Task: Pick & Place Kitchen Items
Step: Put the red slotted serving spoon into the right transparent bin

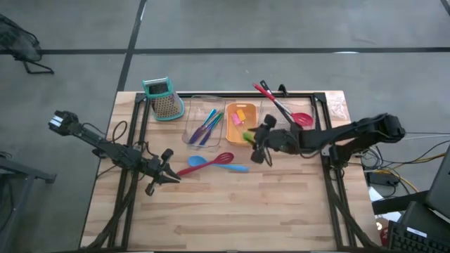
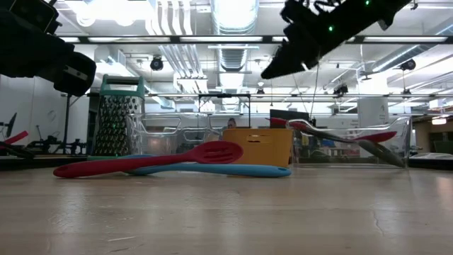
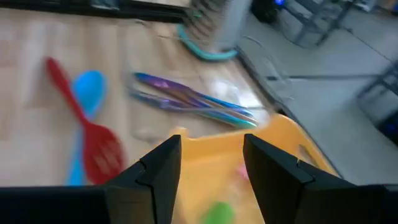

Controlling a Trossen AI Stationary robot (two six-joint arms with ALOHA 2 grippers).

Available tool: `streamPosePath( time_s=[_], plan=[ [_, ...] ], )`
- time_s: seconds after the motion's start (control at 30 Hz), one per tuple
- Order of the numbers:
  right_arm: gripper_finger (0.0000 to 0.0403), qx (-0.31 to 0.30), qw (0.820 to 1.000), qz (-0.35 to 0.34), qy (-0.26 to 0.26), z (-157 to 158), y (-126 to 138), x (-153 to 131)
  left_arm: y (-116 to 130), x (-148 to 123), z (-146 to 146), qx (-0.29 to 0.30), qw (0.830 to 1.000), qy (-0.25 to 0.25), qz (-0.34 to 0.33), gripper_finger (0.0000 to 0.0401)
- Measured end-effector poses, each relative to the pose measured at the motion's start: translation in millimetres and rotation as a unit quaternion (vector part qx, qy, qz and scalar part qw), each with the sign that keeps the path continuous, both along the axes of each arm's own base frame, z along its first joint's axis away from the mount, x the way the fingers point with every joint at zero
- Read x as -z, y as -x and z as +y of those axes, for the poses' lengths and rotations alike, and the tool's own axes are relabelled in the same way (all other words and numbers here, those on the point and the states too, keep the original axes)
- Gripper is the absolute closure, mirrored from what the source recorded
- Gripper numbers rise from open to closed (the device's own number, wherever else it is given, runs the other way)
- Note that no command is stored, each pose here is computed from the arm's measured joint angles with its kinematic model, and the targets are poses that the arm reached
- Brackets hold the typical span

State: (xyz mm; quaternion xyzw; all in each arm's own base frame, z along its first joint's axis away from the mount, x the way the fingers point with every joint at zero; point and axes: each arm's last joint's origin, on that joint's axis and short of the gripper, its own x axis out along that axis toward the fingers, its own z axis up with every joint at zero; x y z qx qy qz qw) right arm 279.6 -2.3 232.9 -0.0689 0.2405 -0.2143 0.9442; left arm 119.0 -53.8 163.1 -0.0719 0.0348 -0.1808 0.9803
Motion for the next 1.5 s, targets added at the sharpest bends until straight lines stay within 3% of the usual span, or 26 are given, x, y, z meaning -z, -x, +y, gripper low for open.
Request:
streamPosePath(
  time_s=[0.27, 0.4, 0.7, 0.9, 1.07, 1.5],
  plan=[
    [0.0223, -0.063, 0.998, -0.007, 0.008, 38, -41, -11, 0, 0, 0, 0.0, 1.0, 0.0, 0.0, 0.035],
    [0.0213, -0.097, 0.994, 0.037, 0.038, 56, -70, -10, 0, 0, 0, 0.0, 1.0, 0.0, 0.0, 0.035],
    [0.0204, -0.13, 0.979, 0.136, 0.074, 70, -136, 16, 0, 0, 0, 0.0, 1.0, 0.0, 0.0, 0.035],
    [0.0219, -0.157, 0.97, 0.162, 0.096, 83, -171, 32, 0, 0, 0, 0.0, 1.0, 0.0, 0.0, 0.035],
    [0.0232, -0.187, 0.961, 0.183, 0.093, 89, -192, 49, 0, 0, 0, 0.0, 1.0, 0.0, 0.0, 0.035],
    [0.0245, -0.181, 0.939, 0.275, 0.094, 78, -223, 101, 0, 0, 0, 0.0, 1.0, 0.0, 0.0, 0.035]
  ],
)
